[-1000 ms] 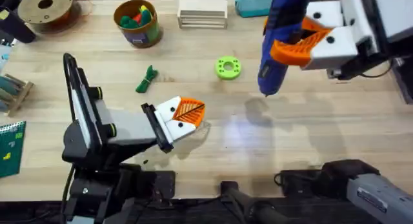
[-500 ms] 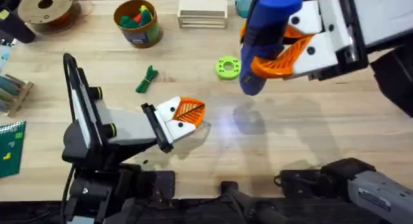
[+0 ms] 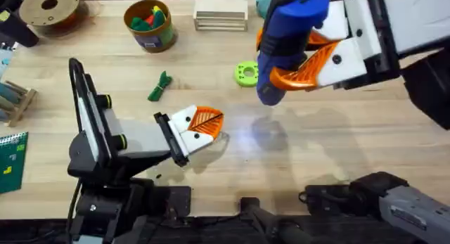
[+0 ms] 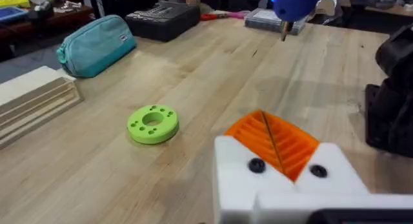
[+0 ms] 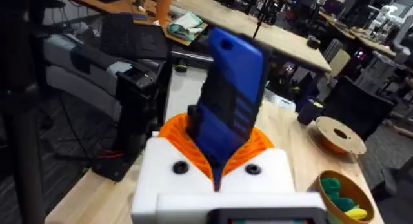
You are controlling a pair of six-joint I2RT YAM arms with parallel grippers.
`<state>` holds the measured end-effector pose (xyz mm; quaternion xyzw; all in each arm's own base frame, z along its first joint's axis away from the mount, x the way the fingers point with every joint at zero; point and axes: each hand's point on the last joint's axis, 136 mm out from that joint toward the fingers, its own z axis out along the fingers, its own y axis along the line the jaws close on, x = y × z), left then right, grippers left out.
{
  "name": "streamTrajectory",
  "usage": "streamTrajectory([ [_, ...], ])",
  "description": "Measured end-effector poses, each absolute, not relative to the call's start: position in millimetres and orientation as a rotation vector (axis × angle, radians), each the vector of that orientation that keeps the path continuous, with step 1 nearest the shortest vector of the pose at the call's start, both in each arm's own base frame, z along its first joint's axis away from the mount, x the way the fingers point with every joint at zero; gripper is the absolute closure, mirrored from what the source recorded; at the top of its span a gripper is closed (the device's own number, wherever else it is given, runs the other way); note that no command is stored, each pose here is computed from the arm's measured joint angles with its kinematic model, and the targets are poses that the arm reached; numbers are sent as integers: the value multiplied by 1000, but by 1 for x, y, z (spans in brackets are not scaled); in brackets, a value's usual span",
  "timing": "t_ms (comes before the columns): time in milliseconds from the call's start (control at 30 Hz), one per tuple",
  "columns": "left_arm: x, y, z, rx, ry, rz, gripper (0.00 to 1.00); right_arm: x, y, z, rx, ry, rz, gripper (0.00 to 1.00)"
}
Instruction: Pick up the gripper from the table and insert it into the empty holder that is missing its gripper. Then pick up a screw, insert it into the mounting hole, and use the screwdriver to tighten it. Finally, clean up the table by picking up the vegetable and placing it into the bucket.
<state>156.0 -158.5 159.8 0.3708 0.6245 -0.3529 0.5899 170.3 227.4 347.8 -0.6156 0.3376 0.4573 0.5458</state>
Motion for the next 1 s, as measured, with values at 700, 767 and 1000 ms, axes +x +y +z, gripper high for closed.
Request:
streamTrajectory([
  [700, 156, -158, 160, 863, 1454, -821, 996, 167, 264, 356, -1365, 880, 1116, 994],
  [767, 156, -158, 160, 863, 1454, -821, 996, 167, 266, 356, -1358, 884, 1112, 994],
  [1000, 156, -158, 160, 864, 1454, -822, 996, 165, 270, 361, -1351, 855, 1095, 994],
])
